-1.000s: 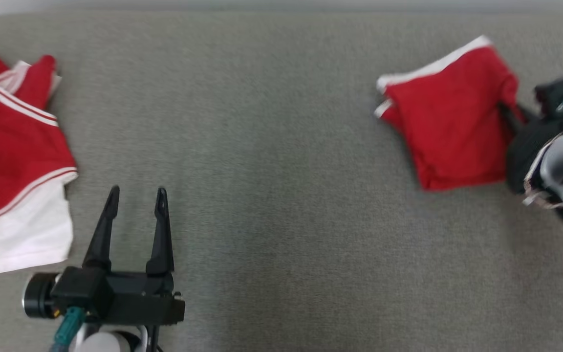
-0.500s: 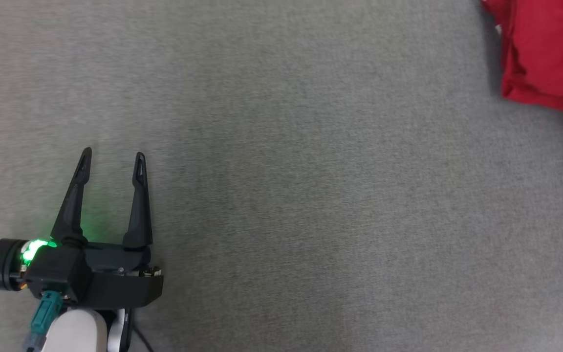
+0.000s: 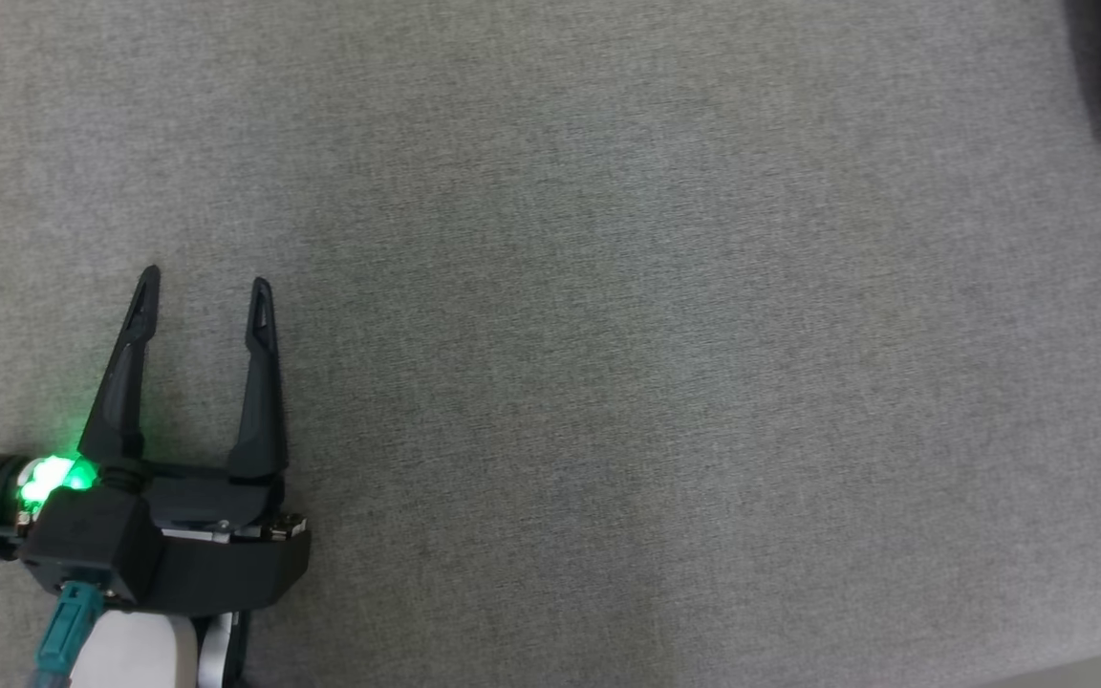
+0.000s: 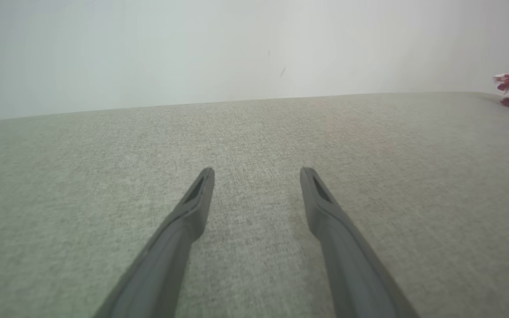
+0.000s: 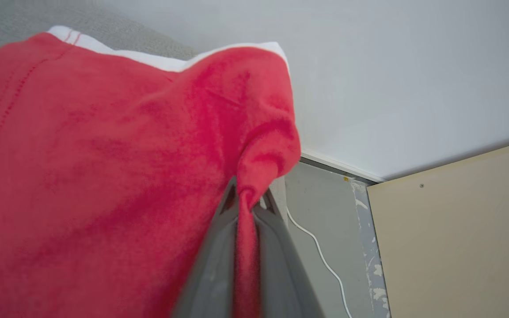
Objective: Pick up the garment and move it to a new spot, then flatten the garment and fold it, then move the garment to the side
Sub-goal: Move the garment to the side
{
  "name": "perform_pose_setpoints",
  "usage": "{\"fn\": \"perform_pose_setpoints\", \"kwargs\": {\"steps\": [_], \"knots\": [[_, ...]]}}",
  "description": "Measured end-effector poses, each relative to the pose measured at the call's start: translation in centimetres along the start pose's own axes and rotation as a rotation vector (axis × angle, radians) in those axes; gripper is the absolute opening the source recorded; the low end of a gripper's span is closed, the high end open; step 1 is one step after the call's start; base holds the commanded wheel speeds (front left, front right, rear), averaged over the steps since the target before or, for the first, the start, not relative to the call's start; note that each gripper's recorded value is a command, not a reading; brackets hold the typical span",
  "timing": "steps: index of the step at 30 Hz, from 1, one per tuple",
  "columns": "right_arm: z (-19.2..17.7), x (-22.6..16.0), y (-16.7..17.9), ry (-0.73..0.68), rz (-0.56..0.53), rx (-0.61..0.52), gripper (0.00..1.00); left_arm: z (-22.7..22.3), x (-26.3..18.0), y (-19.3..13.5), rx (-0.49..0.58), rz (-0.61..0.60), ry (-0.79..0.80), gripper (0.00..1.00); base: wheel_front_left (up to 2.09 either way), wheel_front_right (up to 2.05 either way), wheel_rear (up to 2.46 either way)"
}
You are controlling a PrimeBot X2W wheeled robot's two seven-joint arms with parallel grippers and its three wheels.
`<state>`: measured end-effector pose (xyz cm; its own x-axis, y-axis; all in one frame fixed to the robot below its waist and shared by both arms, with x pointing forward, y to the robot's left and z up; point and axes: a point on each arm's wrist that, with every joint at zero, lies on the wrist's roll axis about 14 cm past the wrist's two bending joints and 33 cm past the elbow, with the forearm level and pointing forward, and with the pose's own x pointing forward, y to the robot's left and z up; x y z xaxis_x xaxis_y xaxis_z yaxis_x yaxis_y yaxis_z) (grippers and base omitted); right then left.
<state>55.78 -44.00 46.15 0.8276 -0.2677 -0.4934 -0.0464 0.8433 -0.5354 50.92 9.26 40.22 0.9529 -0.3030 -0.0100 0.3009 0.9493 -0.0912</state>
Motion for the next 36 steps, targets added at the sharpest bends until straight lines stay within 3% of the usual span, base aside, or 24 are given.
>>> {"fn": "perform_pose_setpoints", "kwargs": {"steps": [4, 5, 6, 7, 10, 13, 20, 29, 36], "knots": [[0.1, 0.5, 0.0, 0.008, -0.006, -0.012, 0.00, 0.1, -0.2, 0.2, 0.001, 0.006, -0.001, 1.00, 0.00, 0.00, 0.00], [0.0, 0.6, -0.1, 0.014, -0.010, -0.019, 0.31, 0.1, -0.2, 0.2, 0.002, 0.009, 0.000, 1.00, 0.00, 0.00, 0.00], [0.1, 0.7, -0.2, 0.013, -0.016, -0.032, 0.88, 0.1, -0.3, 0.3, 0.003, 0.013, 0.000, 1.00, 0.00, 0.00, 0.00], [0.2, 0.8, -0.6, 0.011, -0.028, -0.035, 1.00, 0.1, -0.3, 0.3, 0.002, 0.014, 0.001, 1.00, 0.00, 0.00, 0.00], [1.7, 0.6, -2.0, -0.051, -0.071, -0.053, 1.00, 0.2, -0.5, 0.4, 0.003, 0.023, 0.003, 1.00, 0.00, 0.00, 0.00], [3.3, 0.0, -3.7, -0.136, -0.125, 0.020, 1.00, 0.6, -0.9, 0.5, -0.002, 0.032, 0.004, 1.00, 0.00, 0.00, 0.00], [8.3, -2.5, -2.4, -0.370, -0.106, 0.128, 1.00, 3.2, -3.1, 1.3, -0.006, 0.092, -0.021, 1.00, 0.00, 0.00, 0.00], [13.1, -7.7, 3.0, -0.606, 0.027, 0.347, 1.00, 7.0, -7.7, 3.2, 0.008, 0.195, -0.066, 1.00, 0.00, 0.00, 0.00], [11.7, -12.1, 8.6, -0.677, 0.119, 0.463, 1.00, 9.1, -11.0, 4.0, 0.022, 0.243, -0.093, 1.00, 0.00, 0.00, 0.00]]}}
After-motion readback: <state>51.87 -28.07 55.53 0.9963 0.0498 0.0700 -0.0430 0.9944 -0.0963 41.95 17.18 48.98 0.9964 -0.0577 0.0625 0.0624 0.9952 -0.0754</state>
